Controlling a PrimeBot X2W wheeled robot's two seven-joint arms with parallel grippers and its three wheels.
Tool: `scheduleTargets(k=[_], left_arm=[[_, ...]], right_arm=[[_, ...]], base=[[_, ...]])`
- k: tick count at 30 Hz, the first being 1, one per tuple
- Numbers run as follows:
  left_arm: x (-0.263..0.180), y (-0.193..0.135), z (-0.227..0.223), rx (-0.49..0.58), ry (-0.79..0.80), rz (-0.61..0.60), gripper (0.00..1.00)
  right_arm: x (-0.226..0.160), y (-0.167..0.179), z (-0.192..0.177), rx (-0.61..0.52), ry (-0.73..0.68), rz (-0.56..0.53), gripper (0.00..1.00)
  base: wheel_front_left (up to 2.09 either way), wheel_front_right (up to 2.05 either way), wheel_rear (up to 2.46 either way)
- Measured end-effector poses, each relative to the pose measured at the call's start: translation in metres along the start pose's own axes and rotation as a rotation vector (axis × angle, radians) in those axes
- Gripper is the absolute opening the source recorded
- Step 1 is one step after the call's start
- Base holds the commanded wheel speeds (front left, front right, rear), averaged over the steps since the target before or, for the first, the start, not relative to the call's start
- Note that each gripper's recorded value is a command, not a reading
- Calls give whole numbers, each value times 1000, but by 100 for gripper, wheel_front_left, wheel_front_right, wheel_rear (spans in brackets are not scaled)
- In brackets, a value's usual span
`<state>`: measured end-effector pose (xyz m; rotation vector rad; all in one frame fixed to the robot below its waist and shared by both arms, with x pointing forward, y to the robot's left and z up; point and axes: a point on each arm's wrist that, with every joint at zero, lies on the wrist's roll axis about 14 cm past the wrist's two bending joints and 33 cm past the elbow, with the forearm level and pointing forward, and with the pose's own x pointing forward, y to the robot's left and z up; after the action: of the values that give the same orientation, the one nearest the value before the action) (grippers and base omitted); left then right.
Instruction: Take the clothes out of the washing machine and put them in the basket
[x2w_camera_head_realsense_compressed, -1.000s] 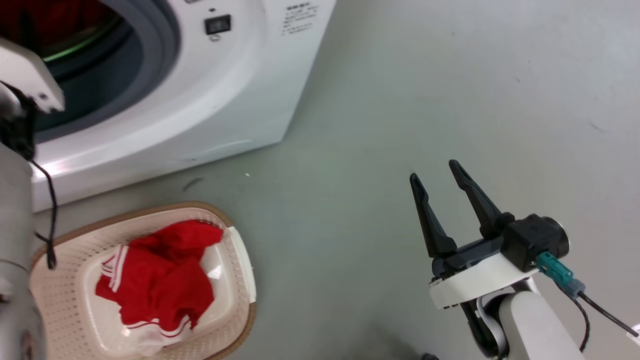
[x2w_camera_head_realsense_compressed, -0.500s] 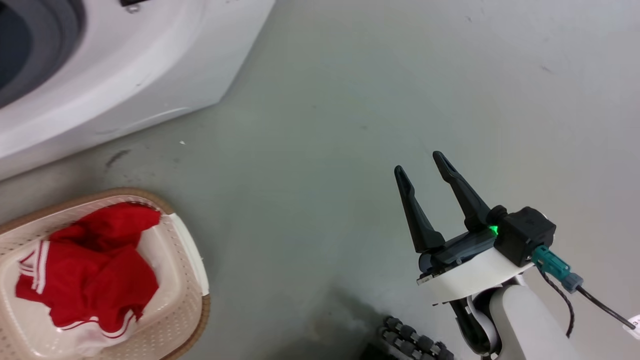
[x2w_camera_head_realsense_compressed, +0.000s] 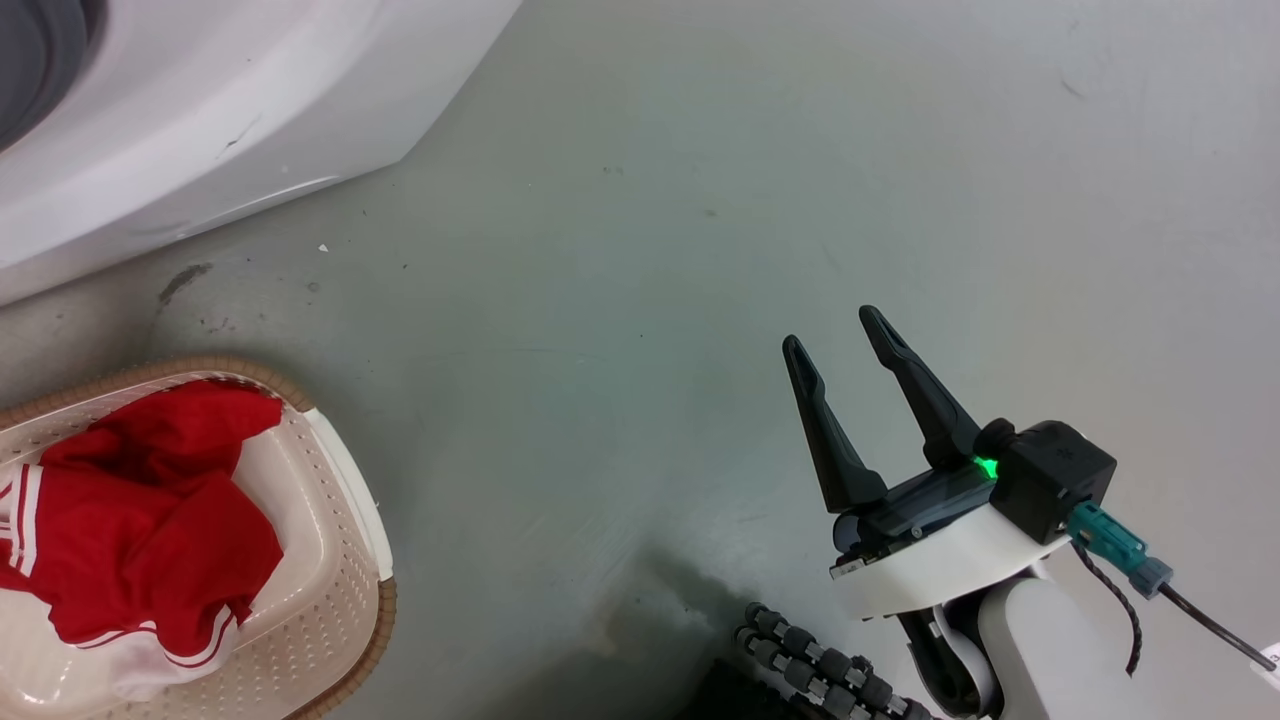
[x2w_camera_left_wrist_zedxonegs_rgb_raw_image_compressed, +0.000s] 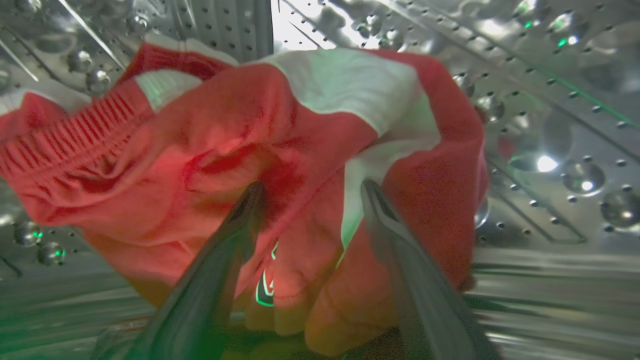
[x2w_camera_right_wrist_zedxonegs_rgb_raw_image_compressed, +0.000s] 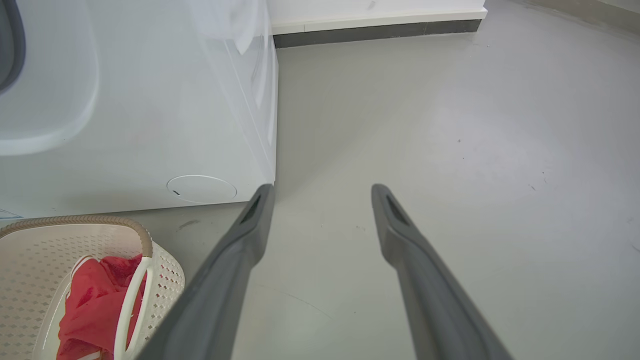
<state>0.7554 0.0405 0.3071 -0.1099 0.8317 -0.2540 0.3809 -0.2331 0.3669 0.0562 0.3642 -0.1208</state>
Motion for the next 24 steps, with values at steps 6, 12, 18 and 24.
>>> scheduleTargets(k=[6,12,18,24], left_arm=[[3,1,-7,-5,53,13,11],[1,6,8,2,-71,54,0],[-12,12,40,49,-254,87,0],[-32,17,66,93,-447,102,0]], right_arm=[[0,1,-3,3,9,0,100],[-1,-1,-3,8,8,-7,100],[-1,1,1,10,-3,2,100],[2,5,12,4,-35,19,100]], base=[[0,0,0],[0,0,0],[0,0,0],[0,0,0]])
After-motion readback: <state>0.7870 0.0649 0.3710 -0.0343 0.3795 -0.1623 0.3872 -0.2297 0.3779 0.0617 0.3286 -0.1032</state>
